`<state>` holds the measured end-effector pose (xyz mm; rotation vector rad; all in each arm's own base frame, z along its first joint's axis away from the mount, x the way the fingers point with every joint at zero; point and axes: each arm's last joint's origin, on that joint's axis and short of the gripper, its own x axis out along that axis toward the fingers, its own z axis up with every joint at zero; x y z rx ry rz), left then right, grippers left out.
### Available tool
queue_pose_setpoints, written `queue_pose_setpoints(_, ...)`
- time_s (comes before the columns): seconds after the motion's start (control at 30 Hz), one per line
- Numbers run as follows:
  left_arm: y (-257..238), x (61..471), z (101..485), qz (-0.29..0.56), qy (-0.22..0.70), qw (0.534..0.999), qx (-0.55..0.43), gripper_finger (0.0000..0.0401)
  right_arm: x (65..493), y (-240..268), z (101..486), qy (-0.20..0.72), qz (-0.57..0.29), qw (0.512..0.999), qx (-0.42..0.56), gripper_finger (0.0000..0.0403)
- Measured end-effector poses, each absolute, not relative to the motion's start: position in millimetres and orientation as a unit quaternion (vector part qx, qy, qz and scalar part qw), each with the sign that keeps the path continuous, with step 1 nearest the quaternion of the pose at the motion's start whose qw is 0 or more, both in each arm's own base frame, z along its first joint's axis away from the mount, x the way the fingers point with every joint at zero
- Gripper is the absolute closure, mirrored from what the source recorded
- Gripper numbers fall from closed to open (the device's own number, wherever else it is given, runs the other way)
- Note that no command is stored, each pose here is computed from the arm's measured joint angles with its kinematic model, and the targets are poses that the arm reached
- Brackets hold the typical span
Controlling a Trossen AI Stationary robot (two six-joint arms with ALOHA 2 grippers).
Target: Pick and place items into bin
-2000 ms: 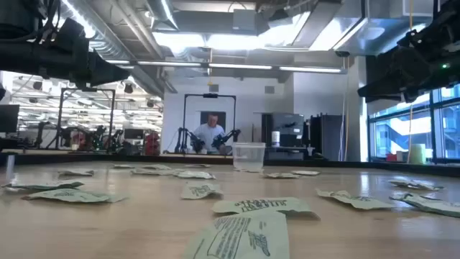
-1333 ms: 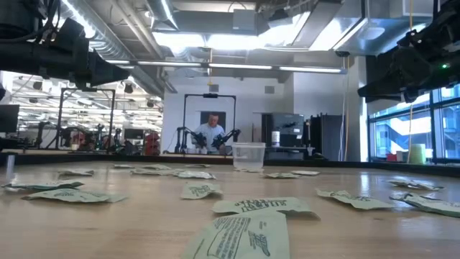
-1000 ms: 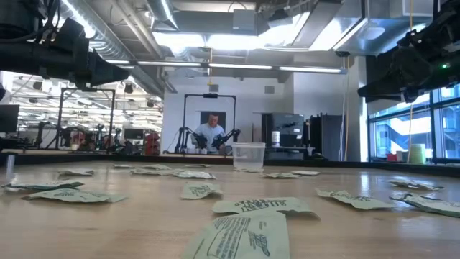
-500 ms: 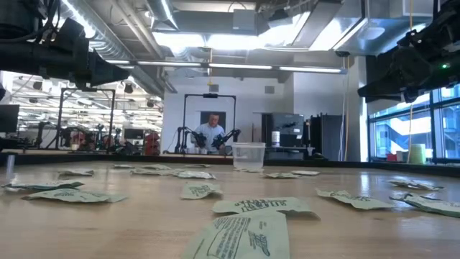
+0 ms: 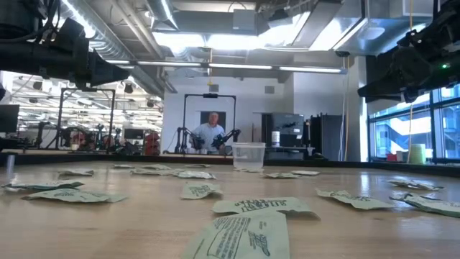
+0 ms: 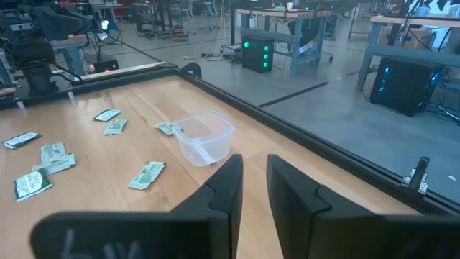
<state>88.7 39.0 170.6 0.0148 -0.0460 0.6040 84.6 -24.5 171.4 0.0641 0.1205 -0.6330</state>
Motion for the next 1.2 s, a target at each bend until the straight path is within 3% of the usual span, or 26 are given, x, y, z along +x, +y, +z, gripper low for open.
queue_pose_setpoints(0.9, 39.1, 88.7, 170.6, 0.297, -0.023, 0.954, 0.007, 0.0329, 84.6, -24.5, 171.4, 0.059, -0.311, 0.948, 0.033, 0.0334)
queue_pose_setpoints(1.2, 39.1, 88.7, 170.6, 0.297, -0.023, 0.954, 0.007, 0.0329, 85.5, -23.4, 172.2, 0.04, -0.29, 0.952, 0.087, 0.0334)
